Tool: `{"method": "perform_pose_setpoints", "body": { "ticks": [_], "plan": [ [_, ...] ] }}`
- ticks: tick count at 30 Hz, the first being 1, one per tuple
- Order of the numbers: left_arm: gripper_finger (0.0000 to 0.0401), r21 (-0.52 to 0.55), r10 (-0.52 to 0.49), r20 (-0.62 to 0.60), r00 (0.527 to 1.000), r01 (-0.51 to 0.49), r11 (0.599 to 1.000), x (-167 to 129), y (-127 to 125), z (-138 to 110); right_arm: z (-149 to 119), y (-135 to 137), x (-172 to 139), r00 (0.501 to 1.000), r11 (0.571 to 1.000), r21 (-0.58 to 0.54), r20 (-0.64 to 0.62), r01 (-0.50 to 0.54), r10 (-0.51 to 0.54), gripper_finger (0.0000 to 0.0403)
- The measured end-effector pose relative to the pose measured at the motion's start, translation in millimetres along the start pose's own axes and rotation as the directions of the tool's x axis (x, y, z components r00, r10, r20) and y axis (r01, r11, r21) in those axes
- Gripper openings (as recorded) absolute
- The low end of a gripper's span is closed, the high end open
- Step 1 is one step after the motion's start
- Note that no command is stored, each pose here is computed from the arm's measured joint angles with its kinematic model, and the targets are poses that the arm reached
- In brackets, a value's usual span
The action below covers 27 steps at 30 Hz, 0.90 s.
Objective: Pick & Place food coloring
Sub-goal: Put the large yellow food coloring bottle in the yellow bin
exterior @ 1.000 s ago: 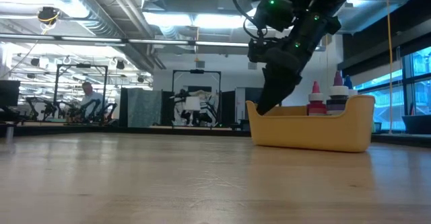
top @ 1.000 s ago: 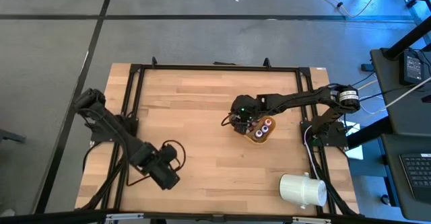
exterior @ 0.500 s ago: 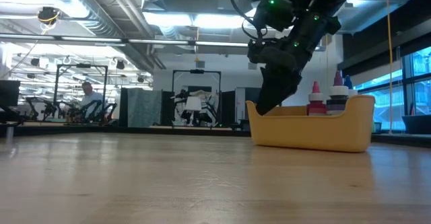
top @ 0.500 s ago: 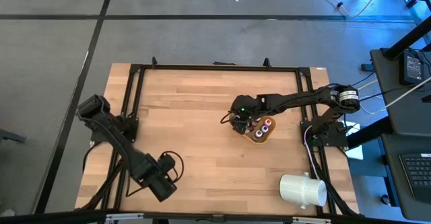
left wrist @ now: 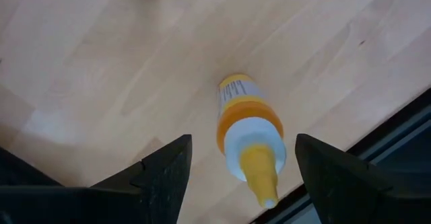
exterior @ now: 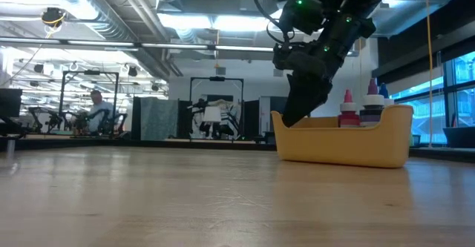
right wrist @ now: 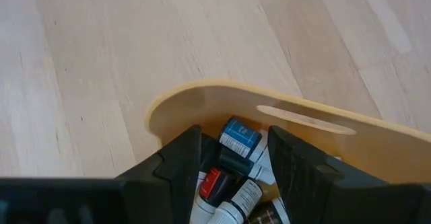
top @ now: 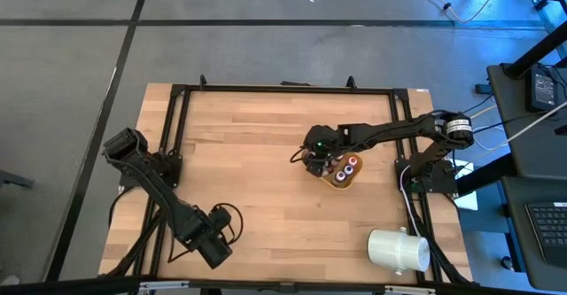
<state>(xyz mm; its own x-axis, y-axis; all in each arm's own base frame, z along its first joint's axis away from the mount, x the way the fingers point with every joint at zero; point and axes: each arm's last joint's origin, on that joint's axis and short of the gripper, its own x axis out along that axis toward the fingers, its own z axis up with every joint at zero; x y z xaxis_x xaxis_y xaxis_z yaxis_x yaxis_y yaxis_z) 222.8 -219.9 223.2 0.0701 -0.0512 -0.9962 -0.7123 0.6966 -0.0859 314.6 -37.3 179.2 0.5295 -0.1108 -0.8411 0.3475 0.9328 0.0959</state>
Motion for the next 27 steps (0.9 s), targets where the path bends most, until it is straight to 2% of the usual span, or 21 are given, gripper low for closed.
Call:
{"method": "perform_pose_setpoints", "body": {
  "ticks": [8, 22, 27],
  "plan": [
    [0.025, 0.015, 0.0, -0.054, 0.999, 0.001, 1.0, 0.0, 0.0, 1.5, 0.0, 0.0, 0.0, 1.0, 1.0, -0.008, 0.0, 0.0, 0.0, 0.0174],
    [0.0117, 0.054, 0.0, -0.029, 1.0, 0.002, 0.999, -0.2, 0.1, 2.4, 0.0, 0.0, 0.0, 1.0, 1.0, -0.028, 0.0, 0.0, 0.0, 0.0174],
    [0.0111, 0.166, -0.021, -0.027, 0.999, 0.025, 0.986, -1.9, -2.2, 7.7, 0.0, -0.1, 0.0, 1.0, 0.999, -0.053, 0.0, 0.0, 0.0, 0.0174]
  ]
}}
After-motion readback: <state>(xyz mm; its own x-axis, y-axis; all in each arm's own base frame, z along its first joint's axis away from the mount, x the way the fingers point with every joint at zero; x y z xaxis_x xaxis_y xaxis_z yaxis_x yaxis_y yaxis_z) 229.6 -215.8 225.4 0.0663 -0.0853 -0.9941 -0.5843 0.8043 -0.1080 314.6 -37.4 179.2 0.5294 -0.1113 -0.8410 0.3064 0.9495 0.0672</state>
